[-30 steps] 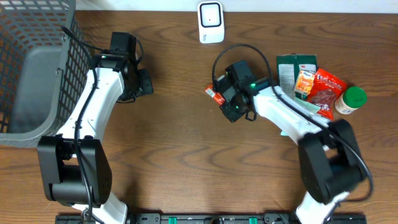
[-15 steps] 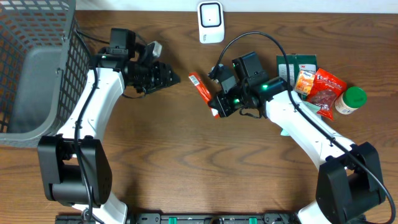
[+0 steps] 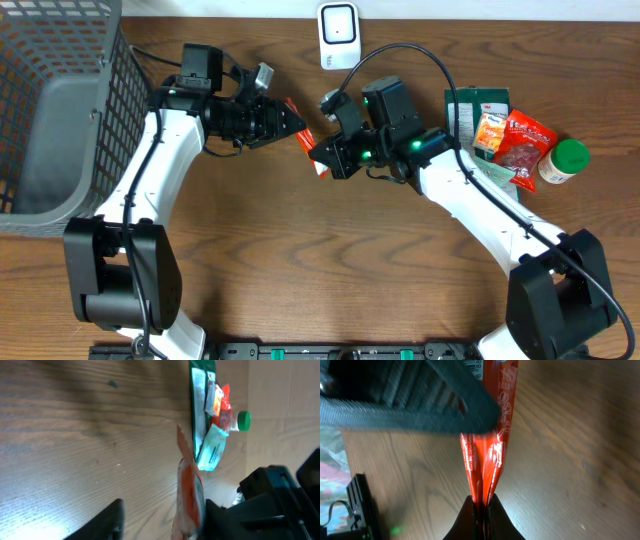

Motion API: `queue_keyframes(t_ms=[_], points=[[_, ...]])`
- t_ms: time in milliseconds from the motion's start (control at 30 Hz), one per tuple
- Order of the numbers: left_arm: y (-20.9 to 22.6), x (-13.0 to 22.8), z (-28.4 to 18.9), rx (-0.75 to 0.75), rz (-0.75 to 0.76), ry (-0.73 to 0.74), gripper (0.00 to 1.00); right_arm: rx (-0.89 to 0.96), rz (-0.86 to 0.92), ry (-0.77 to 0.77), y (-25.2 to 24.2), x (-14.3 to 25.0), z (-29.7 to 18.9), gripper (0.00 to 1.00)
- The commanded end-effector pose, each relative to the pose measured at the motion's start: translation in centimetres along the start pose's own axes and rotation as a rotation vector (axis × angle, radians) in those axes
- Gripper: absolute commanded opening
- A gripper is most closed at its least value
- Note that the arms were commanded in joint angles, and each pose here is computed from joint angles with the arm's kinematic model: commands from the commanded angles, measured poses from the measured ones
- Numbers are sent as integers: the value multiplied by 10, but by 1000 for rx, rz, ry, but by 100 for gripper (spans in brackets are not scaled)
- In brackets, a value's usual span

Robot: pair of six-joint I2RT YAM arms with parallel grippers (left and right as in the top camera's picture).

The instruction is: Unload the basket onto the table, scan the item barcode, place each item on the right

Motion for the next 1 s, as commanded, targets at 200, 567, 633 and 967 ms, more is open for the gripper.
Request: queue_keyframes(t_ms=[200, 567, 633, 967], points=[[-10, -4, 5, 35, 63, -11, 8, -23, 30, -4, 13, -1, 1, 6], [30, -13, 1, -210, -306, -121, 7, 224, -40, -1, -1, -29, -31, 46], [42, -12, -2, -286, -394, -151, 7, 255, -61, 24, 1, -31, -37, 48], [71, 22, -9, -516, -816, -195, 7, 386, -275, 131, 30, -14, -16, 53]])
Point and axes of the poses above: each gripper's point midway between its finger pads, its own z axis out along the fingers, its own y axis along the line the jaws close on, x = y × z, the point moved 2 cm from there along -z, back along the fingers, and after that the axes turned 4 degrees about -z, right-handed, at the moved point
